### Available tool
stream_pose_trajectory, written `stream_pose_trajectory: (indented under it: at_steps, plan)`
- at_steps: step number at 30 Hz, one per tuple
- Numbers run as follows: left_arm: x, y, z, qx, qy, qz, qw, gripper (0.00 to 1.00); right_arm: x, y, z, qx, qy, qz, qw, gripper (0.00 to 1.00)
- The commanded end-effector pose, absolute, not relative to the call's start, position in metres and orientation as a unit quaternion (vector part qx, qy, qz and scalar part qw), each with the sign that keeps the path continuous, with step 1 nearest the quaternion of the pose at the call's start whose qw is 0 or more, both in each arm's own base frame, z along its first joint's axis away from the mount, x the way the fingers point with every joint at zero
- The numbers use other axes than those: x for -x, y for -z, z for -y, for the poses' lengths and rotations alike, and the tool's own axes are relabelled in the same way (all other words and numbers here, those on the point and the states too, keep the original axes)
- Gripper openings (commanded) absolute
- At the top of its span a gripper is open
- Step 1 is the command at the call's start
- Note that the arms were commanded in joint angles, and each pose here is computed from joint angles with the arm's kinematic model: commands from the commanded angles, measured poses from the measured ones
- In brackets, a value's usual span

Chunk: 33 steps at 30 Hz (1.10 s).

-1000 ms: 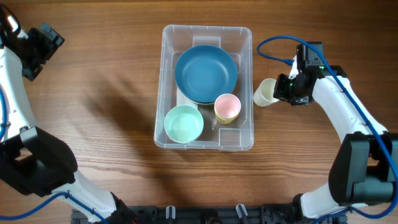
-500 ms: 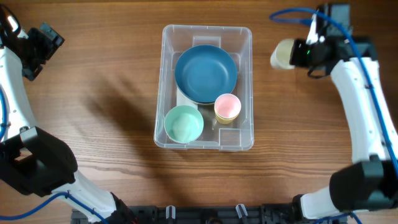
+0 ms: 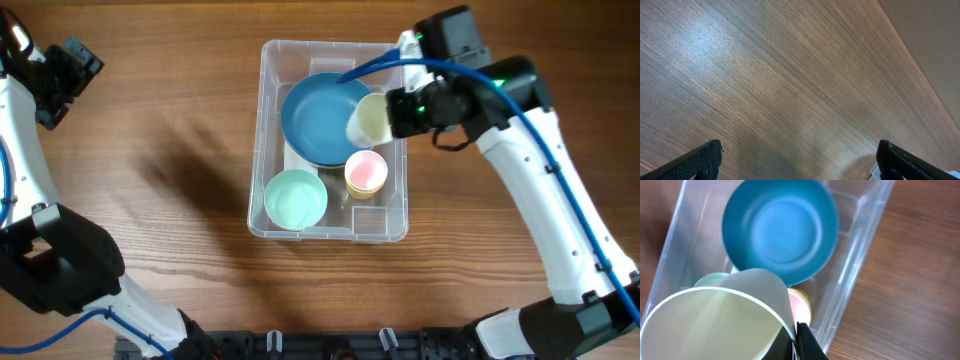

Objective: Pack container
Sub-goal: 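Carry the cream cup onto the pink cup and release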

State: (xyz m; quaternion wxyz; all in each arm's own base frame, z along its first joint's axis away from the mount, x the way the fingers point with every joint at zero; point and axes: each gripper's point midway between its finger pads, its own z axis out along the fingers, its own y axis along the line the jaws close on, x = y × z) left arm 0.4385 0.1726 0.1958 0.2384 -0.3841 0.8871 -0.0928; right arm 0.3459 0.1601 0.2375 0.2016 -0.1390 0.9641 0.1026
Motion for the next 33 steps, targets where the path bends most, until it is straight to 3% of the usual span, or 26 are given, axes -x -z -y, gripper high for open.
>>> stream_pose_trajectory:
  at_steps: [1,12,28,30,32,33]
  plan:
    - [-0.439,-0.215,-0.174,0.385,0.092,-0.881,0.261,1.0,-0.336,-0.219,-0.162,0.142,-0.097,-0.97,0.173,0.04]
    - [-0.439,-0.215,-0.174,0.384,0.092,-0.881,0.261,1.0,-0.314,-0.179,-0.152,0.137,-0.077,-0.982,0.108,0.04]
    - [-0.439,-0.215,-0.174,0.385,0.092,-0.881,0.261,1.0,-0.315,-0.179,-0.152,0.138,-0.075,-0.981,0.111,0.07]
    - [-0.439,-0.215,-0.174,0.385,0.092,-0.881,0.261,1.0,-0.315,-0.179,-0.152,0.138,-0.075,-0.981,0.111,0.19]
    - [-0.439,-0.215,-0.174,0.385,0.092,-0.881,0.261,1.0,-0.318,-0.179,-0.153,0.138,-0.077,-0.981,0.117,0.5]
    - [-0.439,-0.215,-0.174,0.385,0.092,-0.881,0.261,1.0,-0.32,-0.18,-0.153,0.137,-0.078,-0.98,0.122,0.54]
